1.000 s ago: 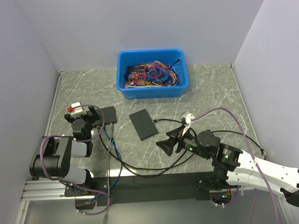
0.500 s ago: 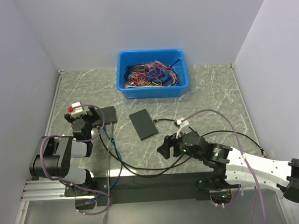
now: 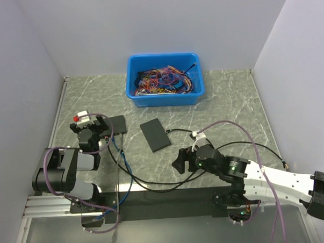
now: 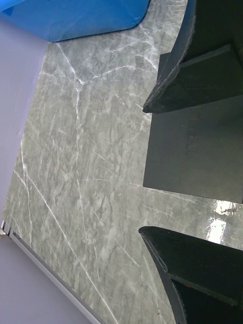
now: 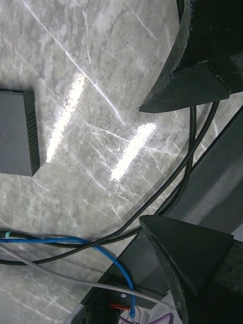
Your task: Insert the plug into the switch port
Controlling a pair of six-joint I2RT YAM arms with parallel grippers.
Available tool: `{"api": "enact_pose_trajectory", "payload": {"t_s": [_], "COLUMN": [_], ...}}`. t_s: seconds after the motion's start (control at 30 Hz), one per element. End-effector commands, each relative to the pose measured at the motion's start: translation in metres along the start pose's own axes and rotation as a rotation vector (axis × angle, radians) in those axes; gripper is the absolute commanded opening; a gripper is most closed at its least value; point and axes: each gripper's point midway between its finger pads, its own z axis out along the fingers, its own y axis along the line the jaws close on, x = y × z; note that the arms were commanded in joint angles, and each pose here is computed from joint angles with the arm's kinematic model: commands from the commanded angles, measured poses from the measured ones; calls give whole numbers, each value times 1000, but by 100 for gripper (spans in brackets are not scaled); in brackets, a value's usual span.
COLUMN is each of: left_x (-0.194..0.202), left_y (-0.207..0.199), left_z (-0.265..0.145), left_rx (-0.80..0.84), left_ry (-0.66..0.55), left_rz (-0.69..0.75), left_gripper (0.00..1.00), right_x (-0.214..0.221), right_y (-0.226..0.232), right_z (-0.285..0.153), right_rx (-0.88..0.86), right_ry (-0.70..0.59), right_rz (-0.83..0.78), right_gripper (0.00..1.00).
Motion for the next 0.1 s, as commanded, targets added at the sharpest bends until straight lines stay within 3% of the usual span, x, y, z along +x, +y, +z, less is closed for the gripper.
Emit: {"api": "enact_pose_trajectory", "payload": {"t_s": [0.0, 0.07], "left_x": [-20, -19], "left_y": [-8, -8], "left_z": [6, 6], "left_rx": [28, 27], "left_ry": [-62, -60], "left_rz": [-4, -3], "left_gripper": [99, 99], "right_x": [-22, -25], "right_y": [18, 23], "right_z": [-5, -8], "right_rx": [-57, -93], "right_ry": [-67, -86], "right_rz": [-9, -20], "right_gripper": [88, 88]}}
